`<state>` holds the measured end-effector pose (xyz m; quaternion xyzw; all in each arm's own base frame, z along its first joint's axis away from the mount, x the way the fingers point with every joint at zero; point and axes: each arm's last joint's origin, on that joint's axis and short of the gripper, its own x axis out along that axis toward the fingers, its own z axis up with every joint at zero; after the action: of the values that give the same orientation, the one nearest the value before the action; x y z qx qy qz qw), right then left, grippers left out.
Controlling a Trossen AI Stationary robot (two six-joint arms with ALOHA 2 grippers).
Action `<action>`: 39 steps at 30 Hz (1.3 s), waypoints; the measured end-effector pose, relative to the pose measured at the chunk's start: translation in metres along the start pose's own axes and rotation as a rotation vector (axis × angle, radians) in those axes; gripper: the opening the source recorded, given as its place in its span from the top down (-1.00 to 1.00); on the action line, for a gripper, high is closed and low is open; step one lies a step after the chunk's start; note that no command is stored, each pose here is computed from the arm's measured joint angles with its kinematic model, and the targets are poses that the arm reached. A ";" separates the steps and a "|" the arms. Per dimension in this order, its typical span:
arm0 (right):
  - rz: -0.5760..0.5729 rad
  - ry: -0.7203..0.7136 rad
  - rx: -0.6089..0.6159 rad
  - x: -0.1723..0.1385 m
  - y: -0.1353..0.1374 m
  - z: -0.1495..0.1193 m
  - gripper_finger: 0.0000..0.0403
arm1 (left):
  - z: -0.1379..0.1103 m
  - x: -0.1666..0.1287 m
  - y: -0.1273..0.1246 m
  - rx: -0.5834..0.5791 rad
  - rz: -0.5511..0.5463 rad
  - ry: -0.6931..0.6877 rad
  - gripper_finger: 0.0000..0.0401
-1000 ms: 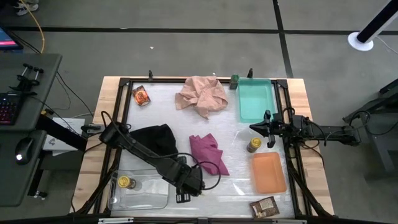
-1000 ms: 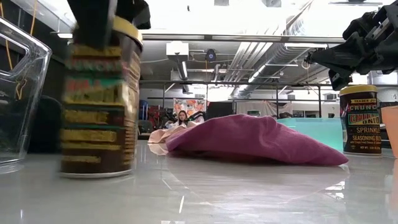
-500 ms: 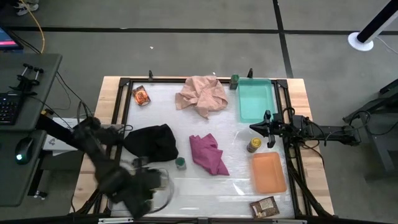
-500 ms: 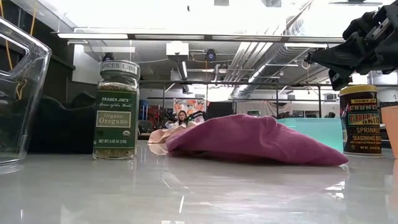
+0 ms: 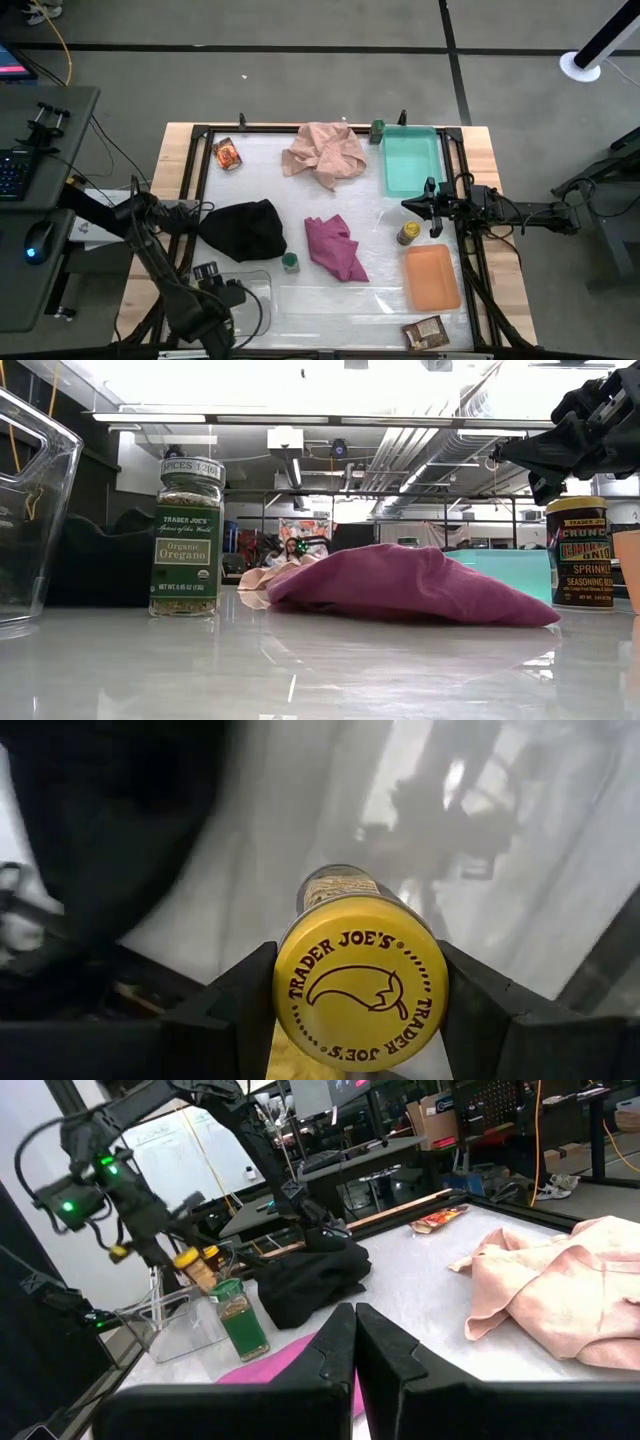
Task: Sort spices by type
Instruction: Put the bottom yellow seasoning bottle into the transparent bin, then put the yellow seasoning bottle into the transparent bin
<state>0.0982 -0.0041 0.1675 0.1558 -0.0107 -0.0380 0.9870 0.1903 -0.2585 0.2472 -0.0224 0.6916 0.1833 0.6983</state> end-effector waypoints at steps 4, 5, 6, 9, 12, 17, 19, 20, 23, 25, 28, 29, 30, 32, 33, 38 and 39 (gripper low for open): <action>0.000 0.000 0.000 0.000 0.000 0.000 1.00 | 0.002 0.017 -0.003 0.016 -0.038 0.046 0.06; 0.000 0.000 0.000 0.000 0.000 0.000 1.00 | 0.002 0.018 -0.002 0.013 -0.043 0.046 0.06; 0.000 0.000 0.000 0.000 0.000 0.000 1.00 | 0.003 0.019 -0.001 0.012 -0.041 0.048 0.03; 0.000 0.000 0.000 0.000 0.000 0.000 1.00 | 0.002 0.020 0.000 0.013 -0.022 0.056 -0.13; 0.000 0.000 0.000 0.000 0.000 0.000 1.00 | 0.002 0.017 0.004 0.014 -0.019 0.056 -0.29; 0.000 0.000 0.000 0.000 0.000 0.000 1.00 | 0.000 0.004 0.013 0.035 -0.059 0.043 -0.39; 0.000 0.000 0.000 0.000 0.000 0.000 1.00 | -0.001 -0.002 0.018 0.033 -0.085 0.036 -0.39; 0.000 0.000 0.000 0.000 0.000 0.000 1.00 | -0.002 -0.006 0.022 0.031 -0.099 0.031 -0.39; 0.000 0.000 0.000 0.000 0.000 0.000 1.00 | -0.004 -0.017 0.032 0.022 -0.136 0.017 -0.39; 0.000 0.000 0.000 0.000 0.000 0.000 1.00 | -0.006 -0.026 0.041 0.018 -0.173 0.001 -0.39; 0.000 0.000 0.000 0.000 0.000 0.000 1.00 | -0.009 -0.041 0.057 0.008 -0.220 -0.059 -0.39; 0.000 0.000 0.000 0.000 0.000 0.000 1.00 | -0.009 -0.045 0.062 0.002 -0.230 -0.092 -0.39; 0.000 0.000 0.000 0.000 0.000 0.000 1.00 | -0.009 -0.049 0.066 -0.004 -0.236 -0.131 -0.39; 0.000 0.000 0.000 0.000 0.000 0.000 1.00 | -0.008 -0.056 0.075 -0.028 -0.247 -0.239 -0.39; 0.000 0.000 0.000 0.000 0.000 0.000 1.00 | -0.006 -0.060 0.079 -0.043 -0.254 -0.306 -0.39; 0.000 0.000 0.000 0.000 0.000 0.000 1.00 | 0.024 -0.074 0.082 -0.093 -0.319 -0.617 -0.39; 0.000 0.000 0.000 0.000 0.000 0.000 1.00 | 0.035 -0.076 0.082 -0.096 -0.341 -0.658 -0.37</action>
<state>0.0982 -0.0041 0.1675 0.1558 -0.0107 -0.0381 0.9870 0.2019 -0.1890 0.3408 -0.1097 0.4074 0.0941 0.9018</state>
